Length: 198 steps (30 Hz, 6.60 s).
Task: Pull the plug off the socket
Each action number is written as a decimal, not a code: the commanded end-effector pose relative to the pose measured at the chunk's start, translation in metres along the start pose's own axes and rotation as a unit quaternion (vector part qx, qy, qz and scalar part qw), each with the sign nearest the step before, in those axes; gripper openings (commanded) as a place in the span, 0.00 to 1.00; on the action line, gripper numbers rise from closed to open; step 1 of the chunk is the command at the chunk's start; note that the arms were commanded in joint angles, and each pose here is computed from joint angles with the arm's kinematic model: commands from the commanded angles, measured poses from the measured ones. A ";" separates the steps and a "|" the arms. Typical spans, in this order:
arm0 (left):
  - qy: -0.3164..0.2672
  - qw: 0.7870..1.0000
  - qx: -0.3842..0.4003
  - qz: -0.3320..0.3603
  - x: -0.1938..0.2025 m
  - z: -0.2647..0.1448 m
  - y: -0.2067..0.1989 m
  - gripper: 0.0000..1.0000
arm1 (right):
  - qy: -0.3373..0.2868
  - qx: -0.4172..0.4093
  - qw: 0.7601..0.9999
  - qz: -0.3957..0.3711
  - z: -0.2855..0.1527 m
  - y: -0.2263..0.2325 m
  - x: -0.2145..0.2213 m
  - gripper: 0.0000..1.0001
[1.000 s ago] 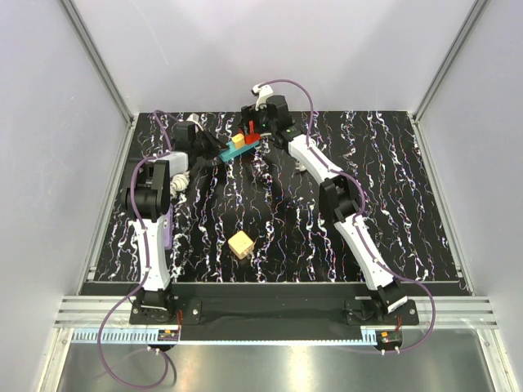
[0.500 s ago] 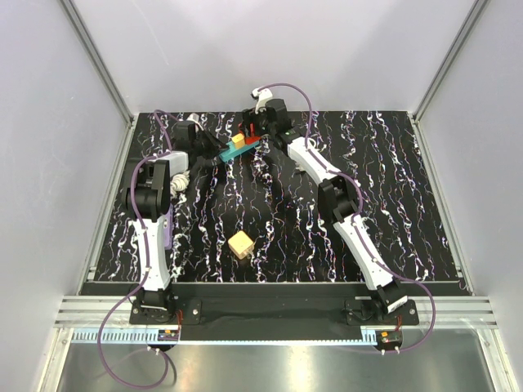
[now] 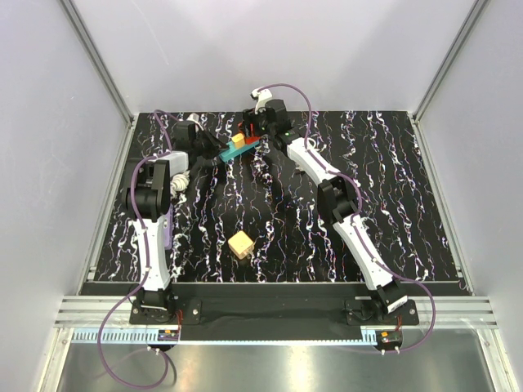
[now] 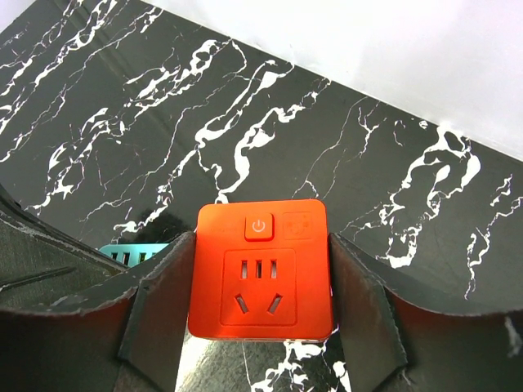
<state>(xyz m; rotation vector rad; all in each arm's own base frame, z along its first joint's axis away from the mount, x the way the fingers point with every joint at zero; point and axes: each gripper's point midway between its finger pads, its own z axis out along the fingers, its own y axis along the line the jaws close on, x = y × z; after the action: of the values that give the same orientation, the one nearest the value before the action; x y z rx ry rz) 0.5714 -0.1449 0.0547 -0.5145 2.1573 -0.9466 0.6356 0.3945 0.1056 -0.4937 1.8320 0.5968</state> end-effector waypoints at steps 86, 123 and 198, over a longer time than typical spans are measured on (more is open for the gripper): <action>0.037 0.985 -0.151 0.073 0.018 0.019 0.036 0.00 | -0.197 0.018 0.980 -0.029 -0.038 0.060 -0.150 0.00; 0.036 0.984 -0.156 0.074 0.018 0.021 0.037 0.00 | -0.186 0.045 0.977 -0.096 -0.044 0.088 -0.158 0.00; 0.039 0.946 0.058 0.315 0.024 -0.062 -0.109 0.65 | -0.059 -0.019 0.996 -0.060 -0.064 0.029 -0.048 0.00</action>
<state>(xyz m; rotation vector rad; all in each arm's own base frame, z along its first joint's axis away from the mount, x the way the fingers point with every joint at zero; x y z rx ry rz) 0.5165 -0.1728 0.1409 0.0127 2.1910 -0.7061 0.5828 0.3871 0.1054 -0.5526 1.8351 0.5520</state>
